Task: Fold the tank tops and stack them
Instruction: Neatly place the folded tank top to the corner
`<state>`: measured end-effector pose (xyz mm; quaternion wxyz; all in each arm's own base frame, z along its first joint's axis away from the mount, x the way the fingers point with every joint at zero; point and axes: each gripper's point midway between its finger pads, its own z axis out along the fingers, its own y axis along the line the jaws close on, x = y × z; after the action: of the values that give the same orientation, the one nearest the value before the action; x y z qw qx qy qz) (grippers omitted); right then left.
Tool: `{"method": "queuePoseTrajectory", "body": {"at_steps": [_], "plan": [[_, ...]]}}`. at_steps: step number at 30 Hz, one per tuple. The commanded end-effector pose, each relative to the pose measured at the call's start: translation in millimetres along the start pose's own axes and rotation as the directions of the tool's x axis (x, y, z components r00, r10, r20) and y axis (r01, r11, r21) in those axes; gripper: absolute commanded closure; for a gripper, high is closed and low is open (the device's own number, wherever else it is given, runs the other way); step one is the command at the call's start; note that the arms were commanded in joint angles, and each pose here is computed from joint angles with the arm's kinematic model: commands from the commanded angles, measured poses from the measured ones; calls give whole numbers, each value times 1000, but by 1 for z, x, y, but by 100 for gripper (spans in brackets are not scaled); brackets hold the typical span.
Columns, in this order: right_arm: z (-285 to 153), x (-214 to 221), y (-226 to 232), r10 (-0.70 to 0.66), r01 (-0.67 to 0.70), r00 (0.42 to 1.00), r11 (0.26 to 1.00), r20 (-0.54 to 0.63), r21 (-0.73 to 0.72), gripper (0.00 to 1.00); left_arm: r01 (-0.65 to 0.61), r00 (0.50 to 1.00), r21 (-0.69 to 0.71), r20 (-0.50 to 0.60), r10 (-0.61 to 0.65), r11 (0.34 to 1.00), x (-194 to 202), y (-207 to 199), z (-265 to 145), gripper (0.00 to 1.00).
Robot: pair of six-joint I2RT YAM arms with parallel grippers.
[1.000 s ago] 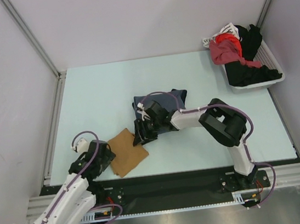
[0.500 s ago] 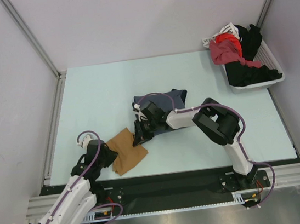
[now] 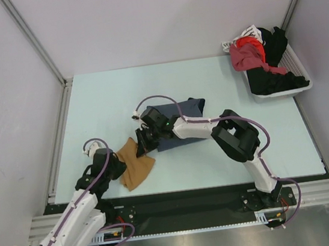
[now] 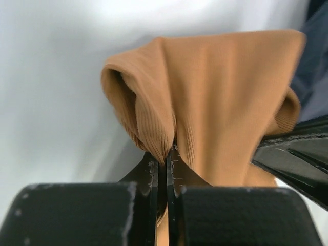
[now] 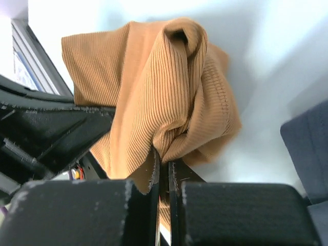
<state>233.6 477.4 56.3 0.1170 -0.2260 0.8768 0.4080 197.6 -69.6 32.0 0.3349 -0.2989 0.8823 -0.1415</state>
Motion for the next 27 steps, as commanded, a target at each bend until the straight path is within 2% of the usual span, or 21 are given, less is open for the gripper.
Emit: {"method": "queuePoseTrajectory", "body": {"at_steps": [1,8,11,16,22,27], "plan": [[-31,-44,33,-84,86,991,996,107,-15,100,-35,997,112,79,26,993,-40,-48,-14,100],[-77,-82,30,-63,65,978,998,197,-5,100,-73,991,162,122,53,984,-80,-97,-25,100],[-98,-95,27,-58,59,972,998,228,2,100,-83,987,238,152,47,968,-97,-126,-33,100],[-132,-116,18,-46,45,958,999,284,9,100,-112,991,334,102,82,936,-102,-170,-24,100],[-174,-141,1,-45,32,939,998,341,45,100,-162,979,395,177,98,904,-129,-221,-29,100],[-201,-143,-25,-15,-11,931,998,364,69,100,-212,977,471,134,168,856,-127,-275,-20,100]]}}
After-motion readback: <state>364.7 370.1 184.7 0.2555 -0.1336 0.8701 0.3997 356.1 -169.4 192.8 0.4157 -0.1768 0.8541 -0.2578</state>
